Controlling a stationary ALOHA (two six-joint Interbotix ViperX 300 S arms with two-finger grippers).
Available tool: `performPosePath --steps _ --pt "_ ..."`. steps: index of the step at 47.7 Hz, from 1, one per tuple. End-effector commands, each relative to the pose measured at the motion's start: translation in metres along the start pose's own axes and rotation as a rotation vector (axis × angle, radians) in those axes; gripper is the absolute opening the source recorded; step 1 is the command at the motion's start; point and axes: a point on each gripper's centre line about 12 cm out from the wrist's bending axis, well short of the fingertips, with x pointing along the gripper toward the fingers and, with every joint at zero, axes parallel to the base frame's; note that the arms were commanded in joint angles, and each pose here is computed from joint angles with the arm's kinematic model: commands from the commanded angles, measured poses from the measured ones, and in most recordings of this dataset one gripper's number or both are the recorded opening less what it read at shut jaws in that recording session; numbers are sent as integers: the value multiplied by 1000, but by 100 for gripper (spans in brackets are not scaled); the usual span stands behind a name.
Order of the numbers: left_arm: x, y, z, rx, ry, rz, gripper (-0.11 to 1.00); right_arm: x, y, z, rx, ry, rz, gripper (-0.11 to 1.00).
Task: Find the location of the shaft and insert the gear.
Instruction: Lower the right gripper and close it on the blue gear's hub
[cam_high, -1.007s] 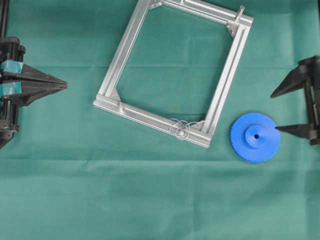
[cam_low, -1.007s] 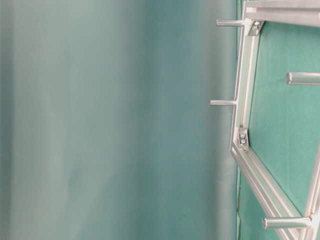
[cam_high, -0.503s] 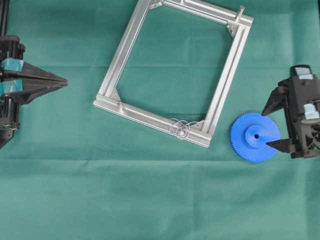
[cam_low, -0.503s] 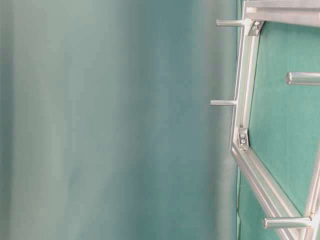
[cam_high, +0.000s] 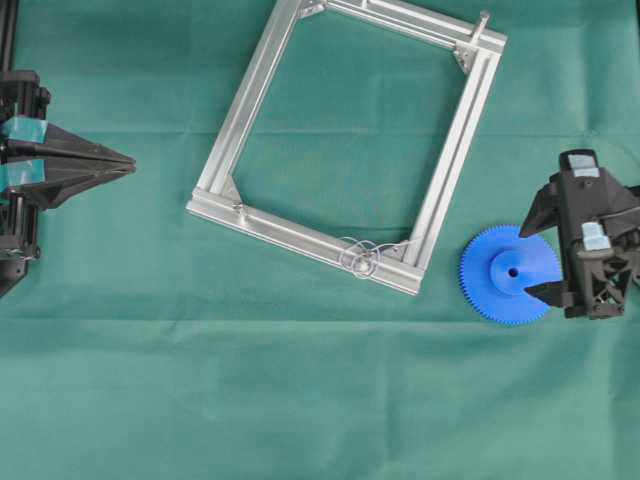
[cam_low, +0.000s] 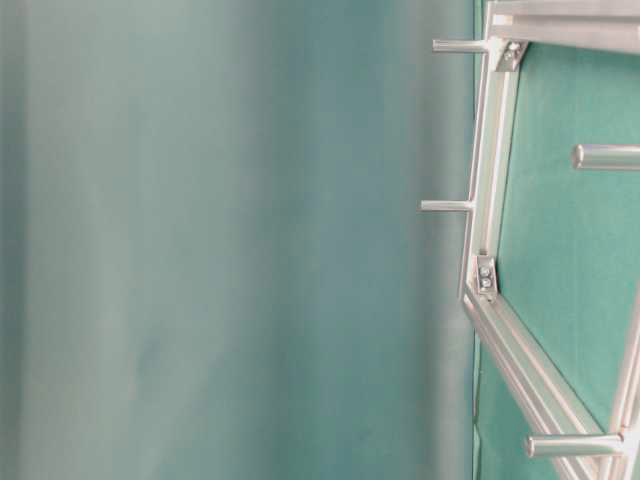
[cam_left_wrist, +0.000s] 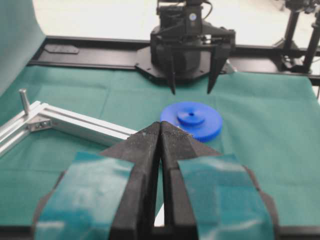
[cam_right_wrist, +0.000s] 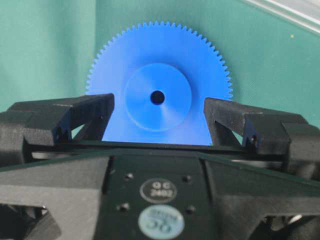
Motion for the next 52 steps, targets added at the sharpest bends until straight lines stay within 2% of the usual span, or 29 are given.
performPosePath --steps 1,17,32,43,52 --pt "3 0 10 0 -26 1 1 3 1 3 5 -10 4 92" --pt "3 0 9 -2 -23 1 1 24 -1 0 9 26 -11 92" --pt "2 0 10 -3 -25 1 1 33 -3 -4 11 28 -14 92" --pt "2 0 10 -5 -25 1 1 38 -4 -8 46 36 -19 92" --pt "2 0 10 -6 -26 1 1 41 -2 -7 39 21 -12 92"
